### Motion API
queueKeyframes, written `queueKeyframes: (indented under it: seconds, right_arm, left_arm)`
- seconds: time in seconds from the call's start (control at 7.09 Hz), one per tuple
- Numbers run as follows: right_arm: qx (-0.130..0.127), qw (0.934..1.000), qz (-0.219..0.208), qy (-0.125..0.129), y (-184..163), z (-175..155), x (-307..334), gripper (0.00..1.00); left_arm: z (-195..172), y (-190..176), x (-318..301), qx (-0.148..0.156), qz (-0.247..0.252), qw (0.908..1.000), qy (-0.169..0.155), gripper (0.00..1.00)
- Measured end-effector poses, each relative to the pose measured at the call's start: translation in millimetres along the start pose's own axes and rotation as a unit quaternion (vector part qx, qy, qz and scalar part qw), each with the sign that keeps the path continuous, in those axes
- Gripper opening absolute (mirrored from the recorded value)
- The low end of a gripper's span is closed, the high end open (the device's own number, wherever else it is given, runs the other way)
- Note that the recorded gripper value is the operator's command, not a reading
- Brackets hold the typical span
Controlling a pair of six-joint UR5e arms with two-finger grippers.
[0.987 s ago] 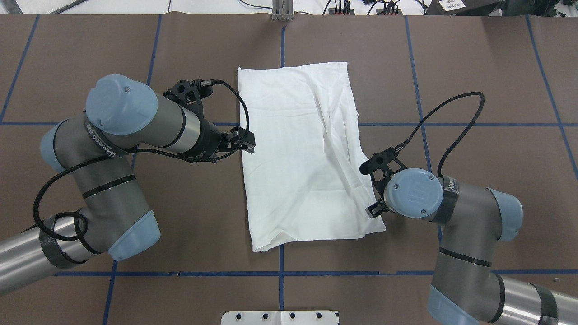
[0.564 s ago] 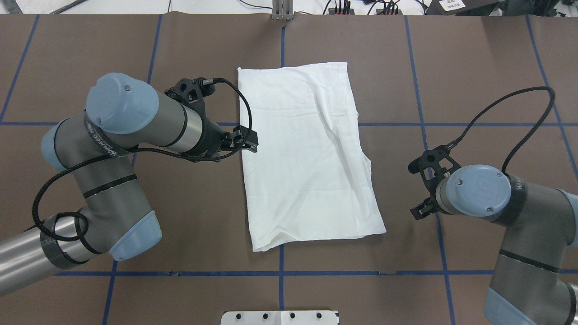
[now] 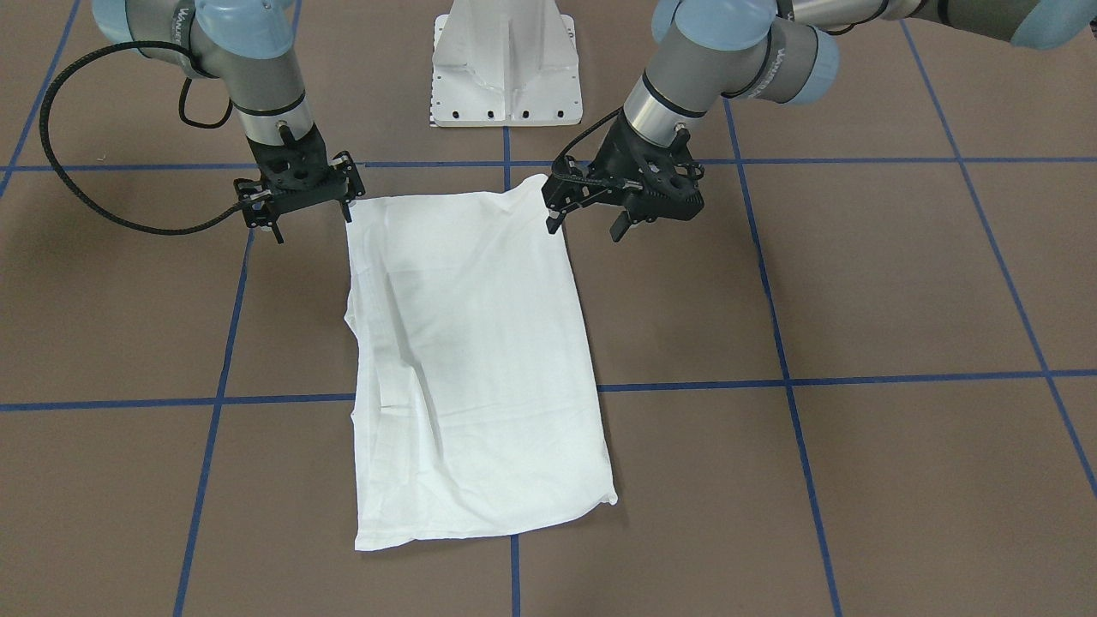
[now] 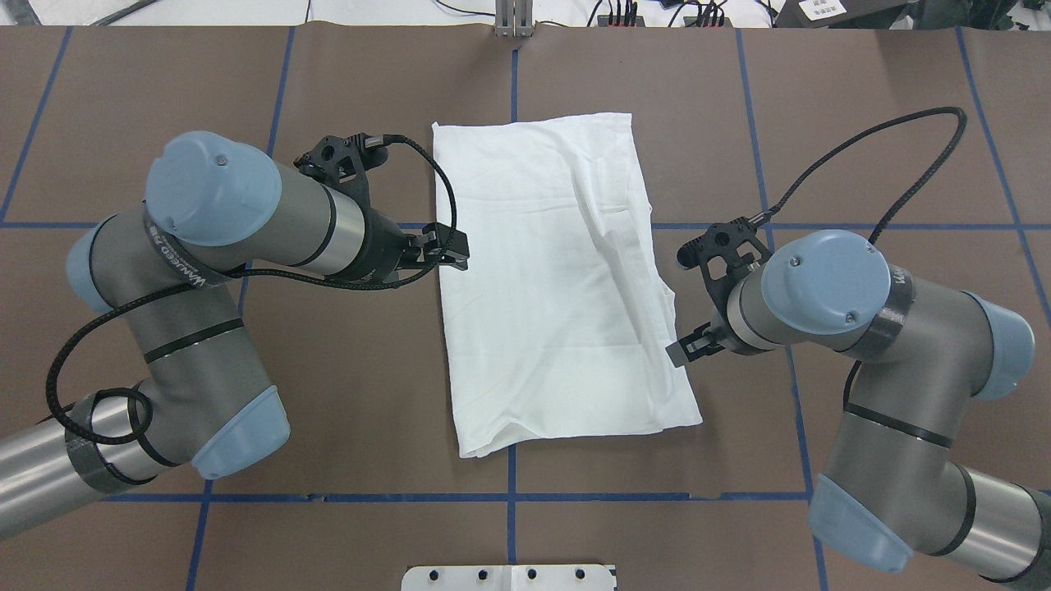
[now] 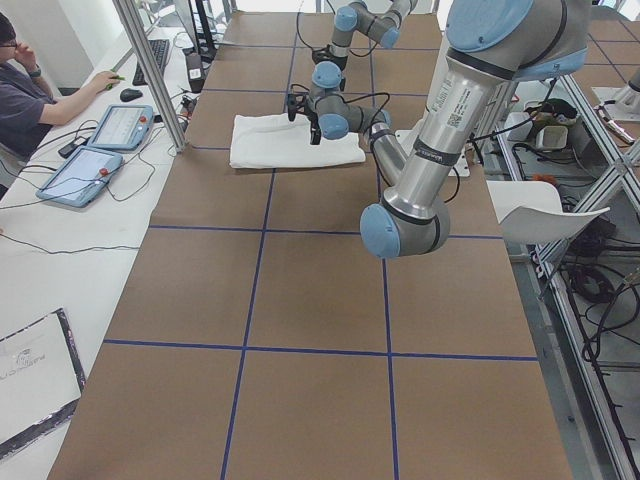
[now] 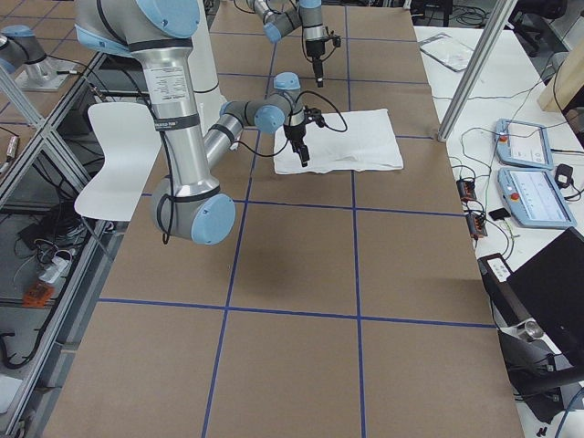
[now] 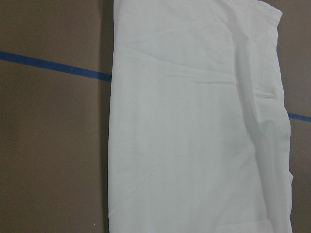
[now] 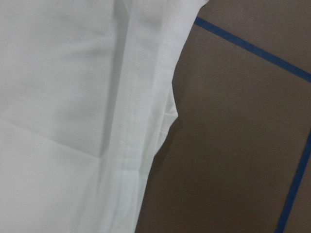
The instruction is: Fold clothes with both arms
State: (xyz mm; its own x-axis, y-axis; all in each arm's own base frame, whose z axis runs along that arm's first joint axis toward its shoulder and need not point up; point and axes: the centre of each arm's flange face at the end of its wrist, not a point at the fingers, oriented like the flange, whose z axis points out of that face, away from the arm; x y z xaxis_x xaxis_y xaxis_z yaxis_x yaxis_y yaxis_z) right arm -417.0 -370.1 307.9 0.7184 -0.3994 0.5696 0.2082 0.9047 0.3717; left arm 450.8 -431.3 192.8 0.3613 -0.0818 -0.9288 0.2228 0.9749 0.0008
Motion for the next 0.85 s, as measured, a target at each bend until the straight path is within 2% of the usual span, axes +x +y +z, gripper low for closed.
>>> queueKeyframes:
  seconds: [0.14,0.28,0.56,0.85]
  right_arm:
    - [-0.005,0.9996,0.017,-0.022,-0.9,-10.1,-8.3,0.99]
    - [-0.009,0.9986,0.037,-0.037,1.4,-18.8,-11.5,0.99]
    - [-0.019,0.9957,0.071,-0.056,4.4,-28.0,-16.6,0.99]
    - [-0.028,0.9936,0.088,-0.065,5.2,-29.7,-19.2,0.99]
  left_arm:
    - [6.0,13.8,1.7,-0.006,-0.009,0.9999,-0.001,1.0]
    - [23.1,46.0,3.1,-0.023,-0.03,0.9993,-0.007,0.99]
    - [61.9,133.1,7.7,-0.05,-0.08,0.9952,-0.025,0.87]
    - [84.1,189.6,0.6,-0.077,-0.107,0.9901,-0.047,0.8]
